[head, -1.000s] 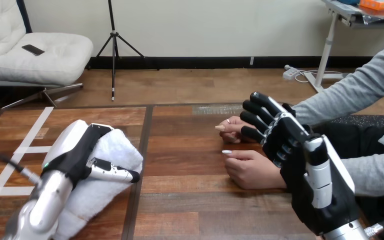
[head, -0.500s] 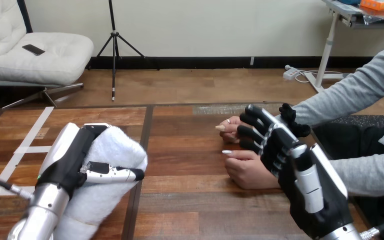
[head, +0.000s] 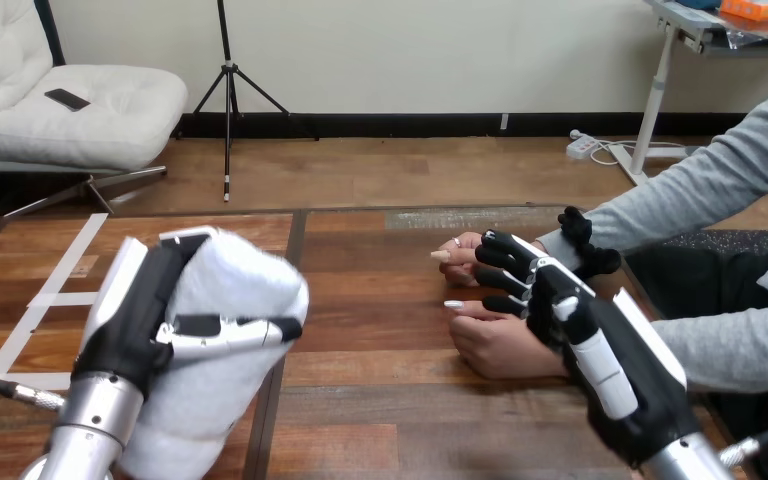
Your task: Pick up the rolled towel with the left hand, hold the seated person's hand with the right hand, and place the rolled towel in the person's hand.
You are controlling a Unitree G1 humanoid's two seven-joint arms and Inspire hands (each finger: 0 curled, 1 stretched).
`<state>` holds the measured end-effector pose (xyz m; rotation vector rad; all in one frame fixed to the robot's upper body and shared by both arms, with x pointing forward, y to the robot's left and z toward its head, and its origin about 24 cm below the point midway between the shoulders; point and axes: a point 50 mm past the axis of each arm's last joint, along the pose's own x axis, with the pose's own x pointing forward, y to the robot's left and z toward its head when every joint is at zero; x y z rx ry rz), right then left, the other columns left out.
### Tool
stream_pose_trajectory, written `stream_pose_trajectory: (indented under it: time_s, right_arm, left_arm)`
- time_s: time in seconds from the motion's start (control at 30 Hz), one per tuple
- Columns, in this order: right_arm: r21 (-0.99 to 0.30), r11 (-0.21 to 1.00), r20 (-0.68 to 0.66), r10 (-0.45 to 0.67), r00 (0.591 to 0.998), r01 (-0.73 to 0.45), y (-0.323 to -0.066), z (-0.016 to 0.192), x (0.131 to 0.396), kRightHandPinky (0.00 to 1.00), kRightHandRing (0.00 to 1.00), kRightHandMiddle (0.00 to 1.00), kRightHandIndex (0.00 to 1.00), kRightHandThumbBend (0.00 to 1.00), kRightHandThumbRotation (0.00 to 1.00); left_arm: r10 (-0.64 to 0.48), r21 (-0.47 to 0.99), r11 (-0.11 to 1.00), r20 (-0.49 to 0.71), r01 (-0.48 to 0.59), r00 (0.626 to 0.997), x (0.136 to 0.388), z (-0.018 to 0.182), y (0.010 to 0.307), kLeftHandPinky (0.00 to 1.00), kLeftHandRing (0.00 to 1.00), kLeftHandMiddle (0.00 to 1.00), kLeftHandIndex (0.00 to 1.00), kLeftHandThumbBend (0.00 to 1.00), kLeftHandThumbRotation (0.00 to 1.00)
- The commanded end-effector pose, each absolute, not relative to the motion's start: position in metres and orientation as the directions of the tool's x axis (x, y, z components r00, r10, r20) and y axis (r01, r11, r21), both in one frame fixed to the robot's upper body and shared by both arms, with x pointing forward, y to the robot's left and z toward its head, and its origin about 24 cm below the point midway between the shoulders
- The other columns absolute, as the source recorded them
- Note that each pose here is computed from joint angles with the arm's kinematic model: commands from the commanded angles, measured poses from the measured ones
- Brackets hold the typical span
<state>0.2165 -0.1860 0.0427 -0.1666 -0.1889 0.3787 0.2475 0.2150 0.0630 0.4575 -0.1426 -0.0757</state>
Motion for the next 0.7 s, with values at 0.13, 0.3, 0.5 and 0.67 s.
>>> stream_pose_trajectory:
  time_s: [0.13, 0.3, 0.5, 0.67]
  right_arm:
    - [-0.313, 0.910, 0.306, 0.369, 0.878, -0.273, -0.198, 0.077, 0.249, 0.76, 0.85, 0.87, 0.86, 0.83, 0.95]
    - [-0.329, 0.909, 0.311, 0.360, 0.880, -0.256, -0.201, 0.079, 0.253, 0.76, 0.84, 0.87, 0.86, 0.83, 0.92]
    - [-0.315, 0.914, 0.308, 0.353, 0.884, -0.255, -0.204, 0.081, 0.257, 0.78, 0.86, 0.88, 0.86, 0.89, 0.83]
    - [-0.314, 0.915, 0.311, 0.351, 0.883, -0.254, -0.205, 0.083, 0.261, 0.80, 0.87, 0.88, 0.86, 0.92, 0.79]
  left_arm:
    - [-0.104, 0.355, 0.932, 0.468, -0.079, 0.878, 0.248, 0.125, 0.211, 0.26, 0.31, 0.37, 0.41, 0.60, 0.00]
    - [-0.086, 0.328, 0.940, 0.497, -0.095, 0.863, 0.246, 0.126, 0.212, 0.26, 0.31, 0.37, 0.41, 0.60, 0.00]
    - [-0.078, 0.302, 0.948, 0.518, -0.097, 0.852, 0.243, 0.128, 0.213, 0.27, 0.32, 0.38, 0.41, 0.60, 0.00]
    - [-0.074, 0.285, 0.954, 0.527, -0.094, 0.847, 0.242, 0.128, 0.213, 0.27, 0.32, 0.38, 0.41, 0.60, 0.00]
